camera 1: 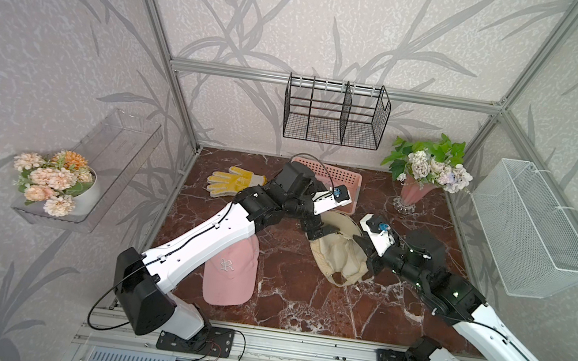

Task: Turn the baseball cap inside out
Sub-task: Turn over the baseball cap.

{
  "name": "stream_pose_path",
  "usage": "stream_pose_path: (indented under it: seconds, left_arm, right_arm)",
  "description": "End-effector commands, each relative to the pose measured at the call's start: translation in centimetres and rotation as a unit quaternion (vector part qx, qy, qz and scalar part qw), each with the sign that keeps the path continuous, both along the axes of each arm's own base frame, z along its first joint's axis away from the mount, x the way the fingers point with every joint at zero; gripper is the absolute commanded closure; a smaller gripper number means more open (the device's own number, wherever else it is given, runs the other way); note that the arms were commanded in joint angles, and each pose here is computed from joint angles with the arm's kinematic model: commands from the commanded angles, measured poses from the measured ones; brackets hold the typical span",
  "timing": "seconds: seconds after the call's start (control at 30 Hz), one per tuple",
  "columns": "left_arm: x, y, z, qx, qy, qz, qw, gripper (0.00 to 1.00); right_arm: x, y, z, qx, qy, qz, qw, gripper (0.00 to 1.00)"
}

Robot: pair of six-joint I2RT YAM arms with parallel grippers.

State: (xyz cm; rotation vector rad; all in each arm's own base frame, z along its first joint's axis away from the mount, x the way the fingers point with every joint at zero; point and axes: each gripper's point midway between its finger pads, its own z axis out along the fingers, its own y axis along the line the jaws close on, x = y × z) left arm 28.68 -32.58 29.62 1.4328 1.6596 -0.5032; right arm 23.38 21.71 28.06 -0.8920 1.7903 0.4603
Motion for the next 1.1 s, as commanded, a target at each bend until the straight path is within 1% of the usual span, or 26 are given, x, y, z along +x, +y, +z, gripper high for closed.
stream_pose_path:
  seconds: [0.0,0.07,0.13,0.23,0.27,0.33,0.4,0.47,0.53,0.57,0.6,0.67,0.73,0.77,0.87,0.97,1.03,1.07]
  left_arm:
    - [-1.7,-0.9,0.4,-0.006,0.017,-0.057,0.998,0.11]
    - [-2.0,-1.1,0.2,-0.010,0.027,-0.066,0.997,0.15]
    - [-2.3,-1.3,0.1,-0.013,0.033,-0.072,0.997,0.22]
    - [-2.5,-1.4,-0.1,-0.015,0.041,-0.077,0.996,0.39]
    - [-2.6,-1.4,-0.1,-0.016,0.042,-0.078,0.996,0.45]
    - [-2.6,-1.4,-0.1,-0.018,0.044,-0.076,0.996,0.62]
    - [-2.5,-1.3,0.3,-0.020,0.043,-0.070,0.996,0.81]
    - [-2.5,-1.2,0.9,-0.027,0.038,-0.065,0.997,0.98]
    - [-2.6,-1.1,1.6,-0.035,0.033,-0.061,0.997,1.00]
    - [-2.7,-1.0,2.1,-0.041,0.029,-0.060,0.997,1.00]
    - [-2.8,-0.9,2.5,-0.045,0.027,-0.058,0.997,1.00]
    - [-3.0,-0.7,3.3,-0.053,0.020,-0.058,0.997,1.00]
    - [-3.3,-0.5,4.1,-0.062,0.012,-0.056,0.996,1.00]
    - [-3.4,-0.3,4.5,-0.067,0.007,-0.056,0.996,1.00]
    - [-4.0,0.0,5.4,-0.076,-0.005,-0.061,0.995,1.00]
    - [-4.4,0.2,5.4,-0.078,-0.006,-0.065,0.995,1.00]
    - [-4.3,0.3,5.4,-0.078,-0.006,-0.063,0.995,1.00]
    - [-4.4,0.3,5.4,-0.078,-0.007,-0.063,0.995,1.00]
  right_arm:
    - [0.0,0.3,2.2,0.021,-0.013,0.008,1.000,1.00]
    - [0.1,0.4,2.3,0.021,-0.013,0.007,1.000,1.00]
    - [0.2,0.5,2.4,0.021,-0.014,0.007,1.000,1.00]
    - [0.4,0.4,2.3,0.020,-0.013,0.002,1.000,1.00]
    - [0.5,0.5,2.3,0.021,-0.012,0.001,1.000,1.00]
    - [0.6,0.4,2.2,0.024,-0.007,-0.001,1.000,1.00]
    - [0.7,0.3,1.8,0.032,0.001,-0.003,0.999,1.00]
    - [0.9,0.1,1.3,0.045,0.014,-0.007,0.999,1.00]
    - [1.1,-0.2,0.7,0.065,0.027,-0.009,0.997,0.93]
    - [1.2,-0.5,0.3,0.078,0.035,-0.011,0.996,0.87]
    - [1.3,-0.8,0.0,0.091,0.041,-0.016,0.995,0.79]
    - [1.4,-1.3,-0.9,0.110,0.055,-0.019,0.992,0.65]
    - [1.5,-1.8,-1.8,0.122,0.068,-0.024,0.990,0.56]
    - [1.5,-2.1,-2.2,0.126,0.074,-0.028,0.989,0.54]
    - [1.6,-2.9,-3.5,0.135,0.081,-0.039,0.987,0.53]
    - [1.9,-3.6,-4.0,0.144,0.085,-0.051,0.985,0.53]
    - [1.8,-3.7,-4.0,0.151,0.085,-0.047,0.984,0.53]
    - [1.7,-3.6,-4.0,0.155,0.086,-0.041,0.983,0.55]
